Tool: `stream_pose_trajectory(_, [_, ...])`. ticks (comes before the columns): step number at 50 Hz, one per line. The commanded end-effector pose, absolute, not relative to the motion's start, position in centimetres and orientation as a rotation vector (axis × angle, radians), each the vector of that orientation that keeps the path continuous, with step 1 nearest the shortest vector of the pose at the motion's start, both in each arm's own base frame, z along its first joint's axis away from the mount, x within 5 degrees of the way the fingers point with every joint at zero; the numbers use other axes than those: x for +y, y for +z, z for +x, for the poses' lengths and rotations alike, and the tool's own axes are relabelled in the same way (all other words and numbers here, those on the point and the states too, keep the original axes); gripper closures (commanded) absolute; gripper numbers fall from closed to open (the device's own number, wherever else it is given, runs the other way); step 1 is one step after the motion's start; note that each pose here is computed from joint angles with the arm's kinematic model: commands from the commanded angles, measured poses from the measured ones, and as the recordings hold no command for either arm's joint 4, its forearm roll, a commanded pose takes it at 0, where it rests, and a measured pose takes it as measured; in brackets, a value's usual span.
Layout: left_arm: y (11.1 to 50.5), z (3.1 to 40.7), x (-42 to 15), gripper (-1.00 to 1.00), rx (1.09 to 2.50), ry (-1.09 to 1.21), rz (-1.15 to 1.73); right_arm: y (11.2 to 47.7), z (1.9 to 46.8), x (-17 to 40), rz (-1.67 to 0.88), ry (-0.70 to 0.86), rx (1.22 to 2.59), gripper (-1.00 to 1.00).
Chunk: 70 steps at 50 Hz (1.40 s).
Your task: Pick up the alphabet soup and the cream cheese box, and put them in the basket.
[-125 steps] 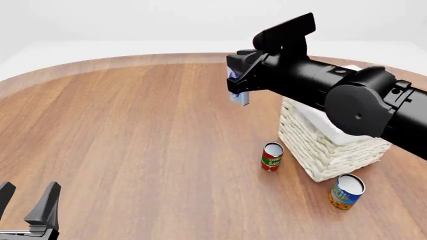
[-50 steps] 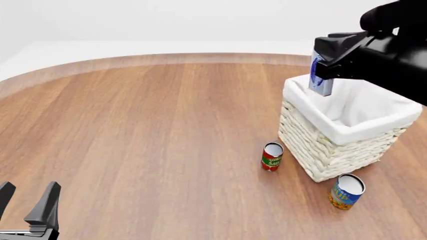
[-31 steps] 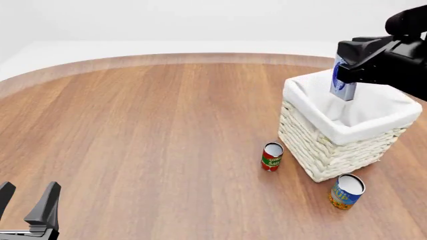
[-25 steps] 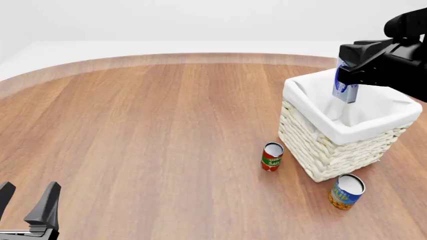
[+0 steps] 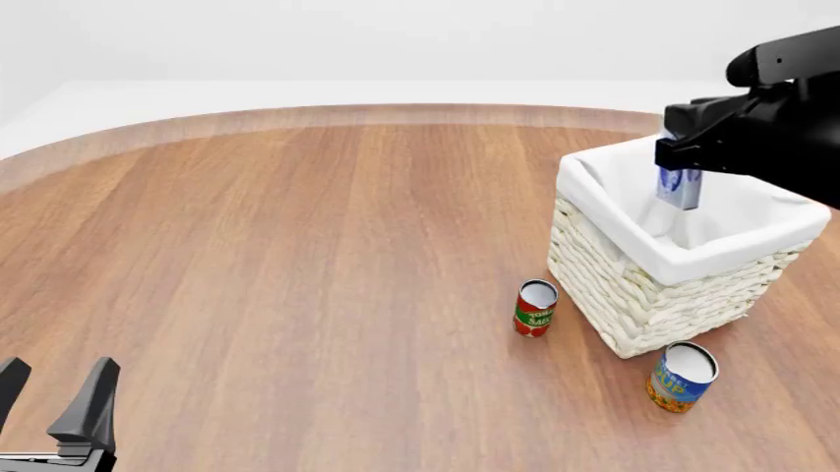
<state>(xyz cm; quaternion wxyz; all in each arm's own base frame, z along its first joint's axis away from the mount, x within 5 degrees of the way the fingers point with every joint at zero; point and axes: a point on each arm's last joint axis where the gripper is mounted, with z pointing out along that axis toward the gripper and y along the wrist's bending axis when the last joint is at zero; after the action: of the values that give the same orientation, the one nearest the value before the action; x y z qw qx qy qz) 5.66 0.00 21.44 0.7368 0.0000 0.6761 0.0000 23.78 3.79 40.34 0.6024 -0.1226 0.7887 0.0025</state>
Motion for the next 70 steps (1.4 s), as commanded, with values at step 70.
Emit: stream_pose_trajectory(70, [21.4, 5.7, 0.0, -1.0, 1.485, 0.0, 0.0, 34.9, 30.7, 0.4, -0.212, -0.124, 1.947, 1.0])
